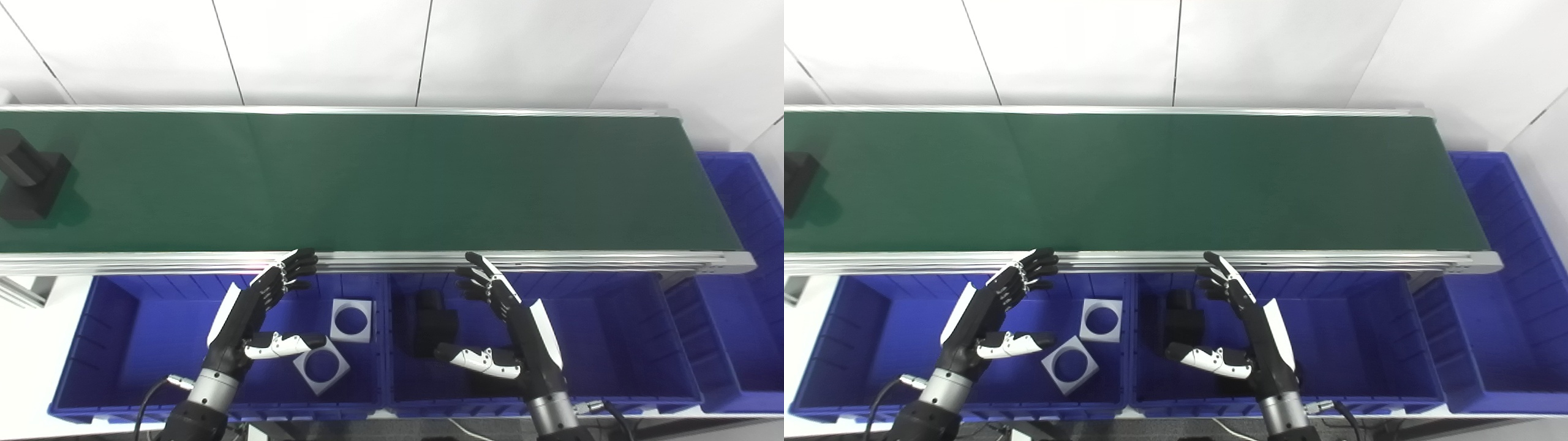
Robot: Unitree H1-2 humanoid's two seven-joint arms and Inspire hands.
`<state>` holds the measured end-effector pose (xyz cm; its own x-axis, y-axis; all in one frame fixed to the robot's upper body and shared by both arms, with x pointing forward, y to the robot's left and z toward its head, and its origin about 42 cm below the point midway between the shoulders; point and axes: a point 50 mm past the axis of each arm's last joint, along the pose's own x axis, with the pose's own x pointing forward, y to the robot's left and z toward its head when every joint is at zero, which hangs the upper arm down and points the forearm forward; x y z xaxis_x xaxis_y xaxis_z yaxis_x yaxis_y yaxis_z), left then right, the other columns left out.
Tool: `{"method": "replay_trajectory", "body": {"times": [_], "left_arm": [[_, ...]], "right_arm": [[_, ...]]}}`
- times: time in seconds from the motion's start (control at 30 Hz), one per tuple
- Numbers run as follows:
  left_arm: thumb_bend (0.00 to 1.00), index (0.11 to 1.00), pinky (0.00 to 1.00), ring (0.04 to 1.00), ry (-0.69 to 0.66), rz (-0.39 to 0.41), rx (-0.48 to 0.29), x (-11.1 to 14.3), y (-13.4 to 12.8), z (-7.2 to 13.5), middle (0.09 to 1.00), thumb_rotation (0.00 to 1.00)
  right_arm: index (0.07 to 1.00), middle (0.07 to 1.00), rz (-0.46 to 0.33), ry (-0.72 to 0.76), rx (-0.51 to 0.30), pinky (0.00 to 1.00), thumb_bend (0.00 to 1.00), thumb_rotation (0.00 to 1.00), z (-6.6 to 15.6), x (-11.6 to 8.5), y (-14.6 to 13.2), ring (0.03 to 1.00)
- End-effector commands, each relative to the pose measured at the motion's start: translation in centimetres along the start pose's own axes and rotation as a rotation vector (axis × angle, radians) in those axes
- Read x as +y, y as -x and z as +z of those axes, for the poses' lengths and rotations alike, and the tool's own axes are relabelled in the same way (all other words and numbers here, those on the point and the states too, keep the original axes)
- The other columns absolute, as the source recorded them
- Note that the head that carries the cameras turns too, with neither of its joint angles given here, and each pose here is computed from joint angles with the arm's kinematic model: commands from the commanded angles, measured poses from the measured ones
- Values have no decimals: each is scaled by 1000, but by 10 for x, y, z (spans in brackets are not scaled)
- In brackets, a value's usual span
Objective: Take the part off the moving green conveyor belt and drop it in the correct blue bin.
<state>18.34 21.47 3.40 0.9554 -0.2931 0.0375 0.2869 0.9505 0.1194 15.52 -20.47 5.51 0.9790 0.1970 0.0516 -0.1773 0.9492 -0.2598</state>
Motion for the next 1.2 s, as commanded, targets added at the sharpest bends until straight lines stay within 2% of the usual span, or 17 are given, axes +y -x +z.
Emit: {"method": "replay_trajectory", "body": {"times": [0.0, 1.17], "left_arm": [[951, 831, 734, 803, -27, 1, -74, 3, -5, 11, 832, 410], [945, 834, 730, 803, -41, 4, -72, 2, -6, 11, 833, 410]], "right_arm": [[908, 827, -13, -4, -67, 736, 826, 380, 10, -1, -4, 775], [903, 823, -16, -1, -67, 736, 823, 385, 10, -1, -4, 779]]}}
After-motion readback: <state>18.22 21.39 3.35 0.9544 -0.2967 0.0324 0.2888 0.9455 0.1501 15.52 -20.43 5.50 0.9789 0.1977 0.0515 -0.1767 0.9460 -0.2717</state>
